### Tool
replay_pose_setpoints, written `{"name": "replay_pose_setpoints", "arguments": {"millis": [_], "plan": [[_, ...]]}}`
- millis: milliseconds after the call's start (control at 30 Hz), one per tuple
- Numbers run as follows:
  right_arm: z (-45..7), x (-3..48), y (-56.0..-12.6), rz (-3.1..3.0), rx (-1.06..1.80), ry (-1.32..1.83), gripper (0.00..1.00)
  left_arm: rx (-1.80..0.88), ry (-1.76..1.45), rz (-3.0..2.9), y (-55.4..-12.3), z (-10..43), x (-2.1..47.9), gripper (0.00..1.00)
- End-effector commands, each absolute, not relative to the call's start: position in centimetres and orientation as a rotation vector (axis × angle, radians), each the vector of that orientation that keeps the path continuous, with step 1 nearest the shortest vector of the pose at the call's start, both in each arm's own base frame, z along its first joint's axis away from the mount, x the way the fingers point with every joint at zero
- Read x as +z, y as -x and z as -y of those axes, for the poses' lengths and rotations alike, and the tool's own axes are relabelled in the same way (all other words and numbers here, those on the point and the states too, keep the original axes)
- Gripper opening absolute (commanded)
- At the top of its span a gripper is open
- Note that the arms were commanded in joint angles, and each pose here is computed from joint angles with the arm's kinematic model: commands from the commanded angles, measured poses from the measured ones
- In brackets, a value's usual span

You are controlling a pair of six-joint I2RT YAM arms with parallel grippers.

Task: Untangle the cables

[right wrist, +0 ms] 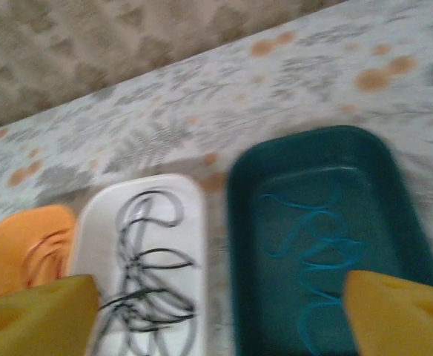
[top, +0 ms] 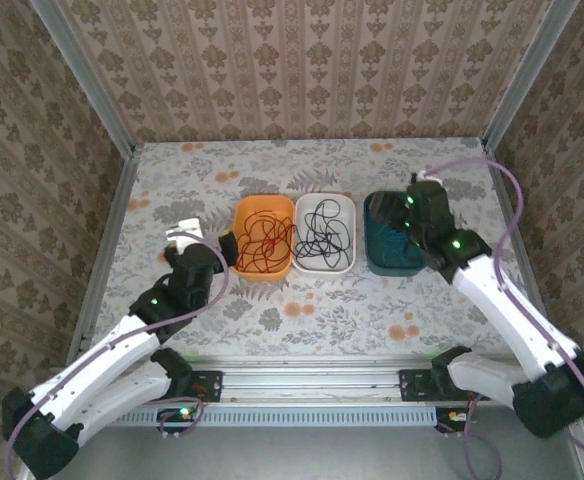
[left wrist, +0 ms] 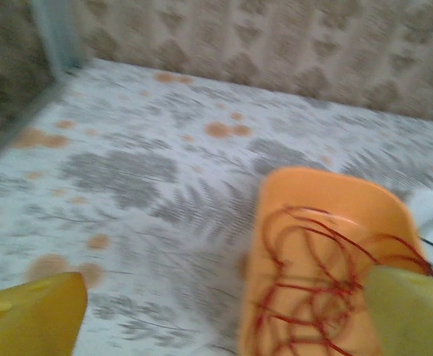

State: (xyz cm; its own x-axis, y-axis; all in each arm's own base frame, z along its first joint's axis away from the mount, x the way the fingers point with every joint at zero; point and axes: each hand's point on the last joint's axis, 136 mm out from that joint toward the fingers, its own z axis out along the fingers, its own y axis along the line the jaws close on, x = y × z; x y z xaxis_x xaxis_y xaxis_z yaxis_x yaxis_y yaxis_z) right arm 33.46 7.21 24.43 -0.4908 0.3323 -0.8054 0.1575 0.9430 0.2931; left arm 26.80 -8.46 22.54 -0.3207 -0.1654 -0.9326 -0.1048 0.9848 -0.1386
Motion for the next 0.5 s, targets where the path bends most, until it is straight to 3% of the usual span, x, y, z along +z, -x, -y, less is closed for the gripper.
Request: {"name": "replay_pose_setpoints", "arguments": {"millis": [0, 233, 467], "plan": [[-2.1, 24.3, -32.1, -1.890, -0.048, -0.403, 1.00, 0.352, 0.232, -1.881, -25.5, 2.0, 21.7, 1.00], [0.5, 19.8, -31.4, -1.804, -0.307, -0.260, 1.00, 0.789, 0.194, -1.787, -26.7, -2.7, 20.6, 1.00], [1.8, 14.8, -34.4, -1.800, -0.406, -0.268, 1.00, 0.679, 0.397, -1.845, -29.0, -5.3, 14.6, 1.00]]}}
